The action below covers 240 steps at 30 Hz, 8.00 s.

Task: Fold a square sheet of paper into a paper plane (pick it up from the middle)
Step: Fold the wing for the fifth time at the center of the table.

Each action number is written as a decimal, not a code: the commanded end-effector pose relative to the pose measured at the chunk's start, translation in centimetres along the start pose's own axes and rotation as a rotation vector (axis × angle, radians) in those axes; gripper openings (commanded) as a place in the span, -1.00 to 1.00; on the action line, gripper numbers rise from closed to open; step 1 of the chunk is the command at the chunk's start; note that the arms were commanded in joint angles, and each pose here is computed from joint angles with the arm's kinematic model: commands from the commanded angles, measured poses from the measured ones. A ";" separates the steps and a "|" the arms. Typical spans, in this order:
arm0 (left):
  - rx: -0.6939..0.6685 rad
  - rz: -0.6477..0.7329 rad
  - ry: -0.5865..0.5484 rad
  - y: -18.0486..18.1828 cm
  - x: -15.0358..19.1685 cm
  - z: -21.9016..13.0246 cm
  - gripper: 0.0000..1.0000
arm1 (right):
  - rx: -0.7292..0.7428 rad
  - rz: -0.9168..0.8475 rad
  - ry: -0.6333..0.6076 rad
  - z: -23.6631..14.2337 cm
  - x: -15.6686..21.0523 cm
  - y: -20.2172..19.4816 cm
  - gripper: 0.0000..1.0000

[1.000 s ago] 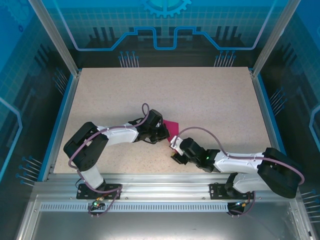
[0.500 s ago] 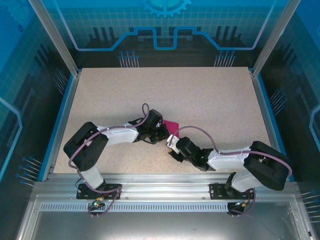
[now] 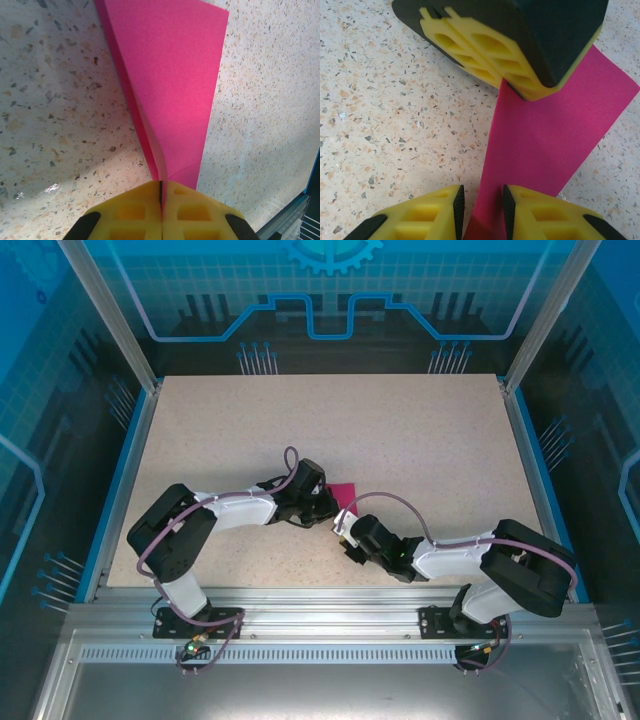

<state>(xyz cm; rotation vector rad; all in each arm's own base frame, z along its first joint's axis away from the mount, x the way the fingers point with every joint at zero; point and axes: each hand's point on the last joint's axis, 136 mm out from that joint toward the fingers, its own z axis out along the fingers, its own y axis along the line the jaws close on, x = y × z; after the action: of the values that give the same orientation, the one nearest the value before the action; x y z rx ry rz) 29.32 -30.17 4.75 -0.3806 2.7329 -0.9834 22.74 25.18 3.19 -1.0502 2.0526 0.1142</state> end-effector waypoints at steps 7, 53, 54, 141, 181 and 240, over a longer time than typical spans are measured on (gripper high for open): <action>0.031 0.000 0.018 -1.3 0.2 -0.2 -0.87 | -0.006 0.033 -0.038 -0.2 -1.8 0.4 -0.30; 0.066 0.015 -0.065 -2.9 -0.7 -2.9 0.09 | -0.235 0.505 -0.093 -1.2 -0.6 -1.8 -0.91; 0.072 0.017 -0.064 -3.0 -0.6 -2.8 0.09 | -0.246 0.534 -0.098 -1.2 -0.6 -1.9 -0.90; 0.125 0.101 0.070 -7.1 -0.8 5.0 -0.33 | -0.367 0.966 0.362 -1.3 5.2 -6.2 -0.17; 0.063 0.128 0.079 -5.6 -1.2 5.8 -0.33 | -0.398 1.099 0.458 0.2 7.3 -4.3 -0.81; -0.040 0.125 0.141 -2.1 0.0 7.7 -0.37 | -0.522 1.194 0.625 -2.3 8.8 -1.3 -0.75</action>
<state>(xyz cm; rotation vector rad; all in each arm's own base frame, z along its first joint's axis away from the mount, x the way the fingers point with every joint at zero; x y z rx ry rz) 32.21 -37.14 2.23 -0.1382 2.8000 -1.0370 22.60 19.21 0.95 -0.0317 2.9073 1.1331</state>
